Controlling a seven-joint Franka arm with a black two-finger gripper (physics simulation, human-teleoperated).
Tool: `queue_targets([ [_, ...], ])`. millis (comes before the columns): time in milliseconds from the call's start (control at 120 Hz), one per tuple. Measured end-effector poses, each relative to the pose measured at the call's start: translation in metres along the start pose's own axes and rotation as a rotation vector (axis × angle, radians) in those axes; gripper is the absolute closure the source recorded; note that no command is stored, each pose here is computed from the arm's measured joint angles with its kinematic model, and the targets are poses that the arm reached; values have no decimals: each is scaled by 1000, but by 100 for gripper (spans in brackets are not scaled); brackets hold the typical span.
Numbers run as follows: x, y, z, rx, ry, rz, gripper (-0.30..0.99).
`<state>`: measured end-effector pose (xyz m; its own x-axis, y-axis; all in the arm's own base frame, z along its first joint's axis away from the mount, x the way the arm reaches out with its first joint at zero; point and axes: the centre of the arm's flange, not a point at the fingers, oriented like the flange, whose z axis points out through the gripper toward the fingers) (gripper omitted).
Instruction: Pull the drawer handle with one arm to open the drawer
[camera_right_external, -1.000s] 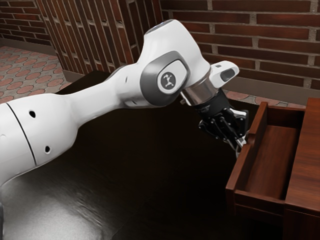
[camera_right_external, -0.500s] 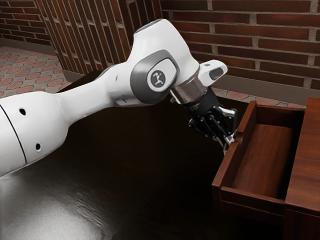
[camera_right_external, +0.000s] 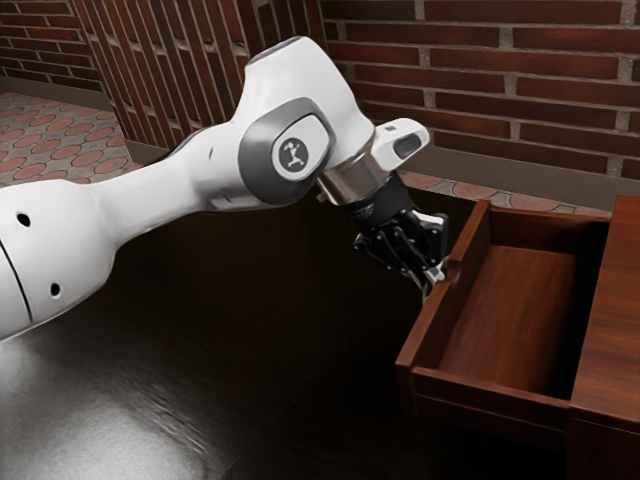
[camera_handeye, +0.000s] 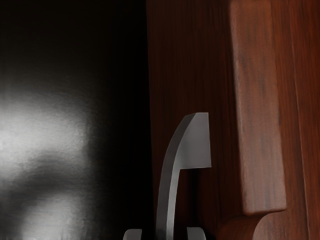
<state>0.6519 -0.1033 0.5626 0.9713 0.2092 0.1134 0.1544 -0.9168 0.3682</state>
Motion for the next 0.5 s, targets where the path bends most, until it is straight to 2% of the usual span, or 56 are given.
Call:
queue_targets([
  [500,2,-18,-4,14,3,-7,69],
])
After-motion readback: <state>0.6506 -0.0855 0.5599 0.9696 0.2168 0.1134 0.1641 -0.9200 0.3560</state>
